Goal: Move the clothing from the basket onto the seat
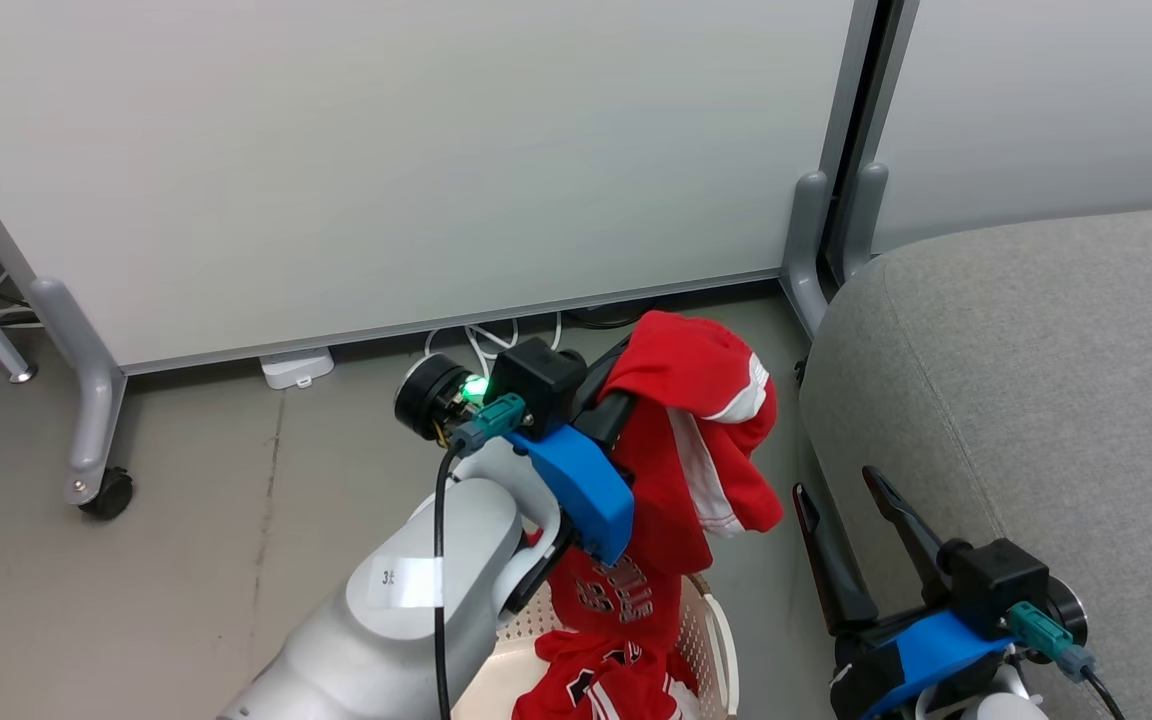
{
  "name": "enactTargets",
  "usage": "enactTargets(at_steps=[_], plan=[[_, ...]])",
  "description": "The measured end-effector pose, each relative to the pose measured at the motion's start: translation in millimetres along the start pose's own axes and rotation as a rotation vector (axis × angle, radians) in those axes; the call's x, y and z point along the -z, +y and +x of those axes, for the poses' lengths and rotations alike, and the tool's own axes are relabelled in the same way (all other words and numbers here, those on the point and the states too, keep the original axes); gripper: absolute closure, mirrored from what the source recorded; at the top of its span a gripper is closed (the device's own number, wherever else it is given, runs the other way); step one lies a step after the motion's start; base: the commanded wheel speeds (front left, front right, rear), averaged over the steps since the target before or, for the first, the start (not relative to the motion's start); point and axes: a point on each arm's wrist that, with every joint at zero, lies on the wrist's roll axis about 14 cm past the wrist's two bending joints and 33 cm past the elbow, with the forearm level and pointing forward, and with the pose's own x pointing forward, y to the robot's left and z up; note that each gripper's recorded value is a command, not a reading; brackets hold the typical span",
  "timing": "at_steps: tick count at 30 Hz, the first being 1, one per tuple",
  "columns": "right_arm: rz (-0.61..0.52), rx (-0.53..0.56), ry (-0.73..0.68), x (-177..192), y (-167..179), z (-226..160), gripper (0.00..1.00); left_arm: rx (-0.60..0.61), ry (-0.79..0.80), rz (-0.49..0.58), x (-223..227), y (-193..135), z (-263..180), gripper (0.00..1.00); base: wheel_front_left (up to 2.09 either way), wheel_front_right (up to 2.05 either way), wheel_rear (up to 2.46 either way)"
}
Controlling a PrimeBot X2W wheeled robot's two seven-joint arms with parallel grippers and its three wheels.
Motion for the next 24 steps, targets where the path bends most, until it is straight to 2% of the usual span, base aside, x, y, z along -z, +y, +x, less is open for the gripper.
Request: enactTargets(at_steps=[6,15,24], plan=[[-0.001,0.003,-0.002,-2,0,-2,0.0,0.022,-0.023,0.002,-13,-9,6,1.0,0.0,0.0,0.0],[-0.001,0.006,0.01,1,-1,-4,0.0,0.032,-0.003,-0.011,-8,-15,8,1.0,0.0,0.0,0.0],[0.002,-0.058,0.046,10,20,-1,0.0,0.04,0.005,-0.01,-6,-18,10,1.0,0.0,0.0,0.0]])
